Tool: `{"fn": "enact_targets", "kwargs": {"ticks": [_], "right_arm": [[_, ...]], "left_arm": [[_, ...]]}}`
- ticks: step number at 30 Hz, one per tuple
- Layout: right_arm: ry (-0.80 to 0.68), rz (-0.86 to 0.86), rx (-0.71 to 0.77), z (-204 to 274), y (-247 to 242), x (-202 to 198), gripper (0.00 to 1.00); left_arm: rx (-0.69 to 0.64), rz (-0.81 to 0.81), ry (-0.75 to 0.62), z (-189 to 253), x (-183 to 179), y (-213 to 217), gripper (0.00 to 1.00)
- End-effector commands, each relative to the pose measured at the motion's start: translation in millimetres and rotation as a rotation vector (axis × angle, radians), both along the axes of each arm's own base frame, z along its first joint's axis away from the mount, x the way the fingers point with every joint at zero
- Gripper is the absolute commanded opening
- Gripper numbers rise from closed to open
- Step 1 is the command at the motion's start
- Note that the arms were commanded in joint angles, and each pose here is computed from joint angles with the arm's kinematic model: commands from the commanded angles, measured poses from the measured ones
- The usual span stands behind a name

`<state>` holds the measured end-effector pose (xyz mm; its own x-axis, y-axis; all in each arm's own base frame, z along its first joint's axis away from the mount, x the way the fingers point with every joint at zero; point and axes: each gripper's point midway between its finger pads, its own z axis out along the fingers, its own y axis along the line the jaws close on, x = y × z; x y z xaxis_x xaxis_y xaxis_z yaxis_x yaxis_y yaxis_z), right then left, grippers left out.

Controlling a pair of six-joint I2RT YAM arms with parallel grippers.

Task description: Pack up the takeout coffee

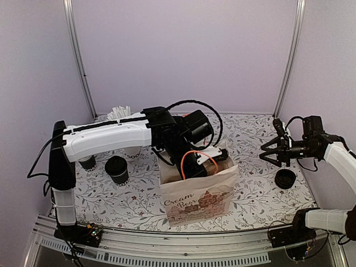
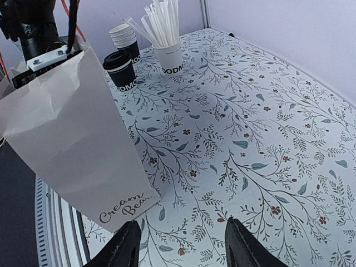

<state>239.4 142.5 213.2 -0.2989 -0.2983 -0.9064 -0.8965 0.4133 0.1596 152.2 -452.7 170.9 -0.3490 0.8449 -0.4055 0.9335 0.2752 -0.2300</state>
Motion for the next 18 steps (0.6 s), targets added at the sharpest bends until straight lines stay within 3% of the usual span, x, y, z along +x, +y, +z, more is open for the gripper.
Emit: {"fn": "enact_targets", "kwargs": {"ticks": [1, 18], "right_arm": [[0.010, 0.015, 0.008, -3.7, 0.8, -2.4, 0.54], [0.012, 0.021, 0.008, -5.2, 1.0, -2.7, 0.54]], "left_arm": [[0.073, -0.009, 0.016, -16.7, -9.2, 9.5, 0.18], [0.206, 0.002, 0.006, -69.7, -7.1, 15.1, 0.18]]}}
